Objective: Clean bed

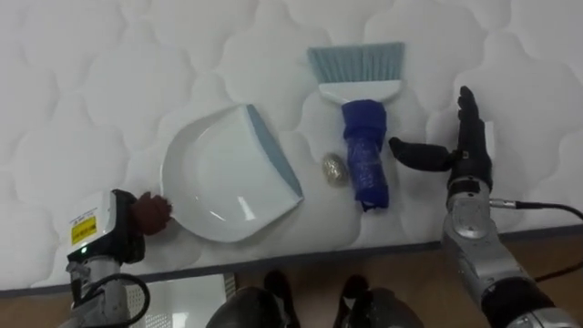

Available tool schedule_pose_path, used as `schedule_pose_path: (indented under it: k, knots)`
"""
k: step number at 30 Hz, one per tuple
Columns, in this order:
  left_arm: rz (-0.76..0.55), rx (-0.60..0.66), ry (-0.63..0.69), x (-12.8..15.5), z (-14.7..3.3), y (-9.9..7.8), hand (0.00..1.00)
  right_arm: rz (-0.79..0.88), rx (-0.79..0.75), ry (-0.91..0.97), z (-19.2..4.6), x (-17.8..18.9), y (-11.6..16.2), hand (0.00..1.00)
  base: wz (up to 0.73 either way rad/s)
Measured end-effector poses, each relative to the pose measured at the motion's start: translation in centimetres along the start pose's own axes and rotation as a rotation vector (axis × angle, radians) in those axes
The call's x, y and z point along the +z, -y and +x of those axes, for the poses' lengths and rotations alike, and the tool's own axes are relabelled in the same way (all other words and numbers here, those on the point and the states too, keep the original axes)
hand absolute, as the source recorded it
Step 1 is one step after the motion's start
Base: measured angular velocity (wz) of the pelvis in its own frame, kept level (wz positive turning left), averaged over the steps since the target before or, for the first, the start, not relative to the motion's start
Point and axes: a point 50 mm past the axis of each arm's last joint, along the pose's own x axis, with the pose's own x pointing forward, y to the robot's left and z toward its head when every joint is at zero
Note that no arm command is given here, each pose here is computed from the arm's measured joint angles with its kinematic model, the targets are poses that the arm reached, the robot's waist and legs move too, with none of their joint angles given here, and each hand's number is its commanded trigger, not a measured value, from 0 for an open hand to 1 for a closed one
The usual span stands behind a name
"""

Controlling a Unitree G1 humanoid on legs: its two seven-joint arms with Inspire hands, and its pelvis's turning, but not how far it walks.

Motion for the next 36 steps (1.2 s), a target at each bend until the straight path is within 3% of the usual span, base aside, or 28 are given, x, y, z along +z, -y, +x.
schedule_pose_path:
  k: [21,36]
  knots:
    - [0.026,-0.034,0.026,0.7,-0.2,0.7,1.0,0.014,0.052,0.012,0.3,1.4,-2.9,0.0,0.01]
    - [0.042,-0.078,0.039,1.6,0.2,1.0,1.0,-0.059,0.073,-0.012,0.1,0.1,-2.7,0.0,0.01]
